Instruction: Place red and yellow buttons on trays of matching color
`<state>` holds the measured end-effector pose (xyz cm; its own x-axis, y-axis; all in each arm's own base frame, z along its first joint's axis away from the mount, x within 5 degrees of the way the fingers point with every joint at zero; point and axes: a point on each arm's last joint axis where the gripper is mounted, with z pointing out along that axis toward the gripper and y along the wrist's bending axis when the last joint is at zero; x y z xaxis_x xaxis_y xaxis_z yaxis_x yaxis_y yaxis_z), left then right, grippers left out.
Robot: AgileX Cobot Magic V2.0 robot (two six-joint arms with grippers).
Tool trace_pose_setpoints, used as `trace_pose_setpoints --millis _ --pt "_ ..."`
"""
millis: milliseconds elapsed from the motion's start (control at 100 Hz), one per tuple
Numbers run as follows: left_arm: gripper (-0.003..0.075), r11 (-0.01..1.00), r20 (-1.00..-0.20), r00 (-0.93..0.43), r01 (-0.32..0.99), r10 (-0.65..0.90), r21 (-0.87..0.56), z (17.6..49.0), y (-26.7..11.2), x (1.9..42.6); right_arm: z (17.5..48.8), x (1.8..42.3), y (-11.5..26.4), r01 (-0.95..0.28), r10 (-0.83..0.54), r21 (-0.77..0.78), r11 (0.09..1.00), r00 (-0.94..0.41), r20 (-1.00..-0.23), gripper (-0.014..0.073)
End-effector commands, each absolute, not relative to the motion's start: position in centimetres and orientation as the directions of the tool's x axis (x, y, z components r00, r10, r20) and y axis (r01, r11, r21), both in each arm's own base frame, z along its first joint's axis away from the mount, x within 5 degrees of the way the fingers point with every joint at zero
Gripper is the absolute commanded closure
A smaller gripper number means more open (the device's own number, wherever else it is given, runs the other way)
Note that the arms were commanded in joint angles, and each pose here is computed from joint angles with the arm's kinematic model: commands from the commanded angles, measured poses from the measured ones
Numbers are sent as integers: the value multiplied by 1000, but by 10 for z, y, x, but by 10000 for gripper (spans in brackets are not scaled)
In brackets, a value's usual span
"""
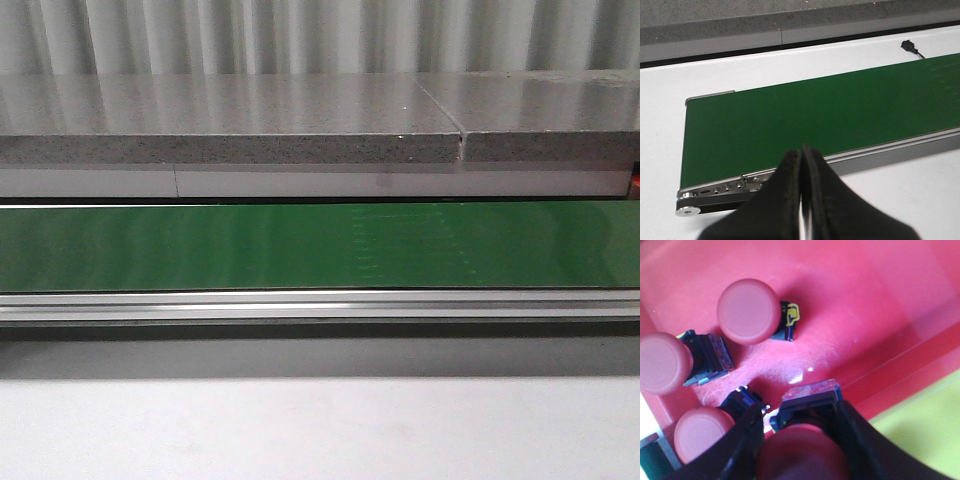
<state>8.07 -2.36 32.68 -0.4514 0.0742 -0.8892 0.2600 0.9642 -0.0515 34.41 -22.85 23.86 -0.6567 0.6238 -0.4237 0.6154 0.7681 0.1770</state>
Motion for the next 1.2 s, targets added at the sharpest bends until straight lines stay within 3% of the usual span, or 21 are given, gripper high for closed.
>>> trace_pose_setpoints --millis 0,330,400,520,590,1000,1070,1190 --pt "740 963 -929 -369 261 40 -62 341 -24 83 265 348 -232 610 609 204 765 -585 -536 442" --pt "740 963 -929 -369 261 40 -62 341 -24 83 246 356 -236 619 635 231 751 -578 -513 425" --pt "740 963 -929 -369 261 40 -62 341 -24 83 246 357 -236 620 638 239 747 -570 -517 338" --pt "740 963 -929 -369 261 40 -62 341 -24 83 246 357 -236 621 643 246 744 -566 -516 112" --pt "740 963 -929 -369 261 40 -62 341 -24 83 247 357 -236 615 635 242 750 -571 -520 66" --pt "740 963 -929 -369 261 40 -62 341 -24 83 290 341 -223 562 567 215 799 -583 -582 73" --pt "740 963 -929 -369 261 40 -62 341 -24 83 299 337 -214 538 547 208 817 -609 -575 127" --pt "740 963 -929 -369 261 40 -62 341 -24 83 314 335 -196 486 499 194 852 -642 -582 332"
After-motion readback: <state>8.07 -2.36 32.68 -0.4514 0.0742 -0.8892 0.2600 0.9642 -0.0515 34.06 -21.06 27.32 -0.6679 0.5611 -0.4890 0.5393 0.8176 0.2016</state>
